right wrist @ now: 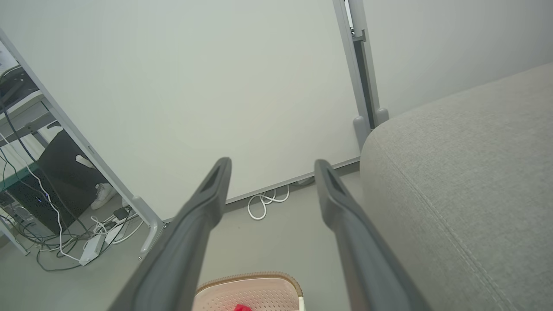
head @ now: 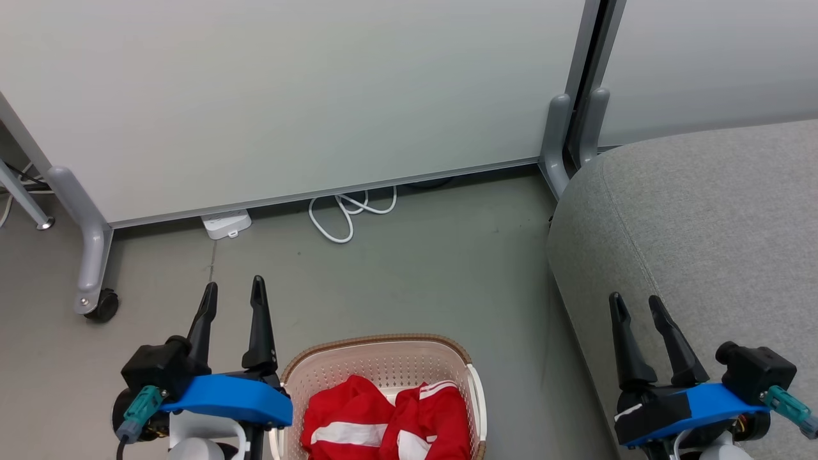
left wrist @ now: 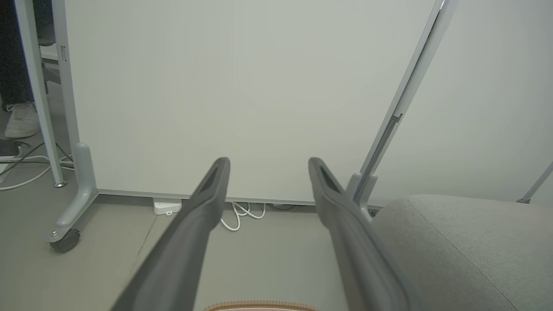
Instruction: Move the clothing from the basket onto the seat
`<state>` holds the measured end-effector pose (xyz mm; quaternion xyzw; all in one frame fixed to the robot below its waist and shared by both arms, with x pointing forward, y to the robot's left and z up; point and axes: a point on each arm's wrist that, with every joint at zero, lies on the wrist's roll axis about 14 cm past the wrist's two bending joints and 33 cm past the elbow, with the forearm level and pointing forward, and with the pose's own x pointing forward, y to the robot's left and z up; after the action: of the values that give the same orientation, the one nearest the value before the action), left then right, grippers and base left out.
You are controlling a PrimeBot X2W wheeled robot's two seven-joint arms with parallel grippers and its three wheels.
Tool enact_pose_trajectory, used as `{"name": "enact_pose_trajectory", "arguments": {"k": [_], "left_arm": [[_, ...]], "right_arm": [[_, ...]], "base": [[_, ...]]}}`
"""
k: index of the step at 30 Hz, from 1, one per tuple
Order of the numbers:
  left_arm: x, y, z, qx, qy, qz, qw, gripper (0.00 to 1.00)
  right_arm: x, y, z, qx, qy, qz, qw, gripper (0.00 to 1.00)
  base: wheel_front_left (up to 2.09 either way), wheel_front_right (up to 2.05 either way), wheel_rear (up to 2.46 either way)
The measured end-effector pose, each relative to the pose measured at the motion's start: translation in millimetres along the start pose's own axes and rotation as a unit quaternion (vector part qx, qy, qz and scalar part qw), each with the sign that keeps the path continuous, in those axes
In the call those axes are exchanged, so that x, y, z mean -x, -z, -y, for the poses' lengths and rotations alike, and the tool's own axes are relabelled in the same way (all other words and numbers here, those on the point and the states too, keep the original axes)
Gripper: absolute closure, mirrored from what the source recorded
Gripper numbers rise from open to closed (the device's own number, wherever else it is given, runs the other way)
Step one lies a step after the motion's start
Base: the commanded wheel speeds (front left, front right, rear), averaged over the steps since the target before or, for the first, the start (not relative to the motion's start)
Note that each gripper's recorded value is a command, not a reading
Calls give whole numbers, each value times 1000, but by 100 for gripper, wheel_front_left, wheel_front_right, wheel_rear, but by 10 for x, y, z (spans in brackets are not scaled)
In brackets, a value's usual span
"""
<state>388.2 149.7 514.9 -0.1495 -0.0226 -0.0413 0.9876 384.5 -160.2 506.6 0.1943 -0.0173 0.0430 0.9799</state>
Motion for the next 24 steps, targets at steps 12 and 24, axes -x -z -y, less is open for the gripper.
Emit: {"name": "enact_pose_trajectory", "arguments": {"k": [12,24], "left_arm": [[-5,29,71,-48,21,2,999,0],[11,88,101,-83,36,-2,996,0]], "right_arm": [[-3,20,-61,49,-15,1,999,0],[-7,41,-126,95,-31,2,995,0]], "base": [[0,0,0],[0,0,0]]}}
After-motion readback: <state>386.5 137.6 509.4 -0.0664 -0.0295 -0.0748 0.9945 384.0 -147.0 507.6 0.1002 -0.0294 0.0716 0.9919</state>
